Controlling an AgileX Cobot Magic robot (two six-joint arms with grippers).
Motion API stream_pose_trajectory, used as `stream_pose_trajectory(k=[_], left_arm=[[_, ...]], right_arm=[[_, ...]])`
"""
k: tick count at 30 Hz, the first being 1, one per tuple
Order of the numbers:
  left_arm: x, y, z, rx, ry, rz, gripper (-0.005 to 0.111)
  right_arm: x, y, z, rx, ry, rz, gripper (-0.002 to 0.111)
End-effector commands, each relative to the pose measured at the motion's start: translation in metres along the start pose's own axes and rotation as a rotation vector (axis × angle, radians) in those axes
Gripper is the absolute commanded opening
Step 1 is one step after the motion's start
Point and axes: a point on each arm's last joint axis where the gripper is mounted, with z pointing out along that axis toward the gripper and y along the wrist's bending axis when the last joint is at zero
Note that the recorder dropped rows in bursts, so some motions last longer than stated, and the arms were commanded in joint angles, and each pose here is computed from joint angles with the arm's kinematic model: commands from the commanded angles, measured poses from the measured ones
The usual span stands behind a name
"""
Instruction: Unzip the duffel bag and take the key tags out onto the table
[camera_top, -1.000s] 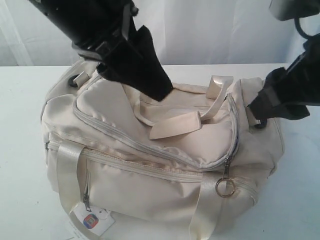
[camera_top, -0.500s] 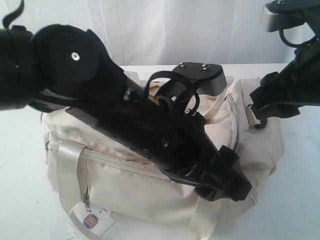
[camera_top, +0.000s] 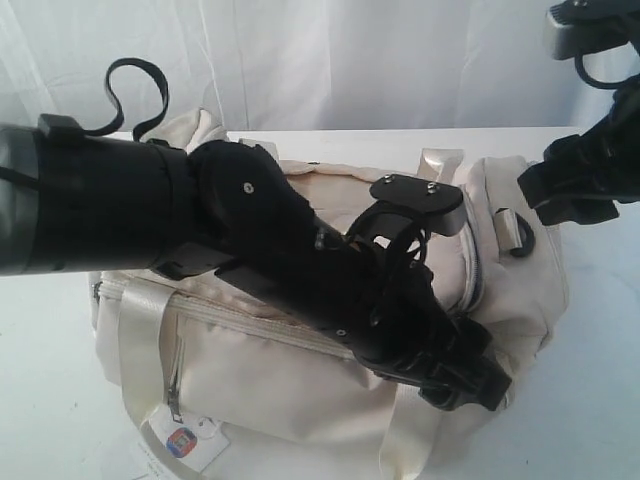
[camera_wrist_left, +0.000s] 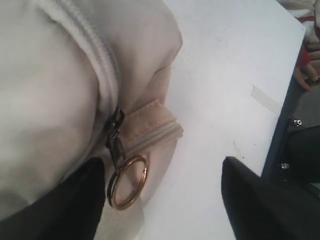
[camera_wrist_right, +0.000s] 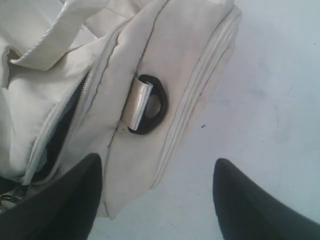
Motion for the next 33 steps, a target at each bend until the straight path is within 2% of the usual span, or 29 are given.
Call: stream_pose_trajectory(k=[1, 7, 12, 17, 22, 28, 33], left_arm=[[0.0, 0.003, 0.003, -0.018, -0.024, 0.02, 0.07], [0.003, 0.003, 0.007, -0.005, 0.005, 0.013, 0.066], [0.011, 0.008, 0.018, 0.002, 0.058, -0.001, 0.047], [0.01, 0.01, 0.021, -0.013, 0.044, -0.003, 0.028], [0.01, 0.01, 0.02, -0.013, 0.042, -0.002, 0.0], [0.005, 0.001, 0.003, 0.007, 0.033, 0.044, 0.0], [0.003, -0.009, -0.023, 0.004, 0.05, 0.17, 0.0]], right_arm=[[-0.002, 0.0, -0.001, 0.008, -0.021, -0.006, 0.06], [-0.003, 0.0, -0.001, 0.007, -0.029, -0.006, 0.06], [-0.003, 0.0, -0.001, 0.007, -0.029, -0.006, 0.06], [-0.003, 0.0, -0.001, 0.007, -0.026, -0.006, 0.06], [-0.002, 0.0, -0.001, 0.007, -0.023, -0.006, 0.06], [-0.001, 0.0, -0.001, 0.008, -0.013, -0.006, 0.06], [0.0, 0.0, -0.003, 0.007, -0.009, -0.005, 0.06]])
